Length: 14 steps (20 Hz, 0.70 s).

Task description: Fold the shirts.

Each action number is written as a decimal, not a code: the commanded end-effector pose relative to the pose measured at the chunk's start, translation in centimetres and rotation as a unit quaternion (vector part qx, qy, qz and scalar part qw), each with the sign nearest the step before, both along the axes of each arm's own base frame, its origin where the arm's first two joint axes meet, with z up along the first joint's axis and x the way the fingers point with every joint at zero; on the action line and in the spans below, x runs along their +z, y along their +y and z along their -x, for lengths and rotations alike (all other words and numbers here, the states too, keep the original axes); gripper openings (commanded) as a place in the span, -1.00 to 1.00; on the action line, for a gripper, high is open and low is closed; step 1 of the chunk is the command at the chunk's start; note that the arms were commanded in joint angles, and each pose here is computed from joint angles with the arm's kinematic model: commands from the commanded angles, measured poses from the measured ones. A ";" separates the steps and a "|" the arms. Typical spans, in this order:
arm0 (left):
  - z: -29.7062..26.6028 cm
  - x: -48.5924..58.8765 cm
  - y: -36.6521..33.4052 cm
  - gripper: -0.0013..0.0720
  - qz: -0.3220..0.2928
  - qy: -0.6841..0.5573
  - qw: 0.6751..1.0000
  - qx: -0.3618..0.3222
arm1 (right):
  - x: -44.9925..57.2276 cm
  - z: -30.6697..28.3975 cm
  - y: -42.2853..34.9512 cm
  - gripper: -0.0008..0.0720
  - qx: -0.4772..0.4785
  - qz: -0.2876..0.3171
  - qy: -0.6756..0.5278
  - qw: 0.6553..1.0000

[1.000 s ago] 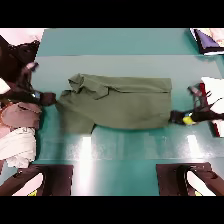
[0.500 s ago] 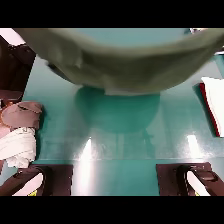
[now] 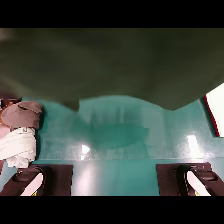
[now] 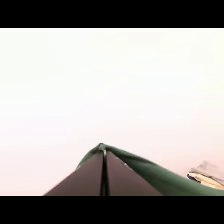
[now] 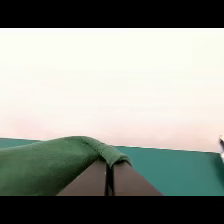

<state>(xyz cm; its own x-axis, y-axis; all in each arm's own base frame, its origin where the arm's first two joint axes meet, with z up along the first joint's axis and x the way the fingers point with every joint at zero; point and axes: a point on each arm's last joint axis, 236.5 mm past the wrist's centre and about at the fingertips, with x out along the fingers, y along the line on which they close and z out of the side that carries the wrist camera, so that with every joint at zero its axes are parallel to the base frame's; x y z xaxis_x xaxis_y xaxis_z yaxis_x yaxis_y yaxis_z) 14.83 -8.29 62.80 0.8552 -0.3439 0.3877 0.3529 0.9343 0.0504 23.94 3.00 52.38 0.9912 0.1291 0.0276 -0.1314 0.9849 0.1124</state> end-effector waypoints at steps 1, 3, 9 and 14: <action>-0.2 -1.0 0.4 -0.90 -0.009 0.014 1.000 0.013 | -2.1 0.2 -3.4 -0.93 -0.073 -0.003 0.065 0.995; -5.2 -5.3 0.8 -0.90 -0.017 0.093 0.995 0.023 | -5.5 -2.0 -4.1 -0.93 -0.081 -0.005 0.144 0.986; -20.1 -28.7 0.5 -0.90 -0.049 0.446 0.894 -0.004 | -24.7 -10.1 -5.0 -0.94 -0.069 -0.007 0.474 0.878; -27.1 -44.1 0.9 -0.90 -0.037 0.597 0.801 -0.010 | -37.8 -15.8 -4.0 -0.94 -0.045 0.001 0.591 0.805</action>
<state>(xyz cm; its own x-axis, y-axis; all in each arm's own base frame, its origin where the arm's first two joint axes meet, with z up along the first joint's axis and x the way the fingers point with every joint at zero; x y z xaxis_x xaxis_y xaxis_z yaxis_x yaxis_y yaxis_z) 39.47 -7.48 27.19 0.7272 -0.3422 -0.5950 0.2559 0.9395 -0.2276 37.51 -1.60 21.64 0.4695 0.0366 -0.8822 0.1452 0.9823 0.1181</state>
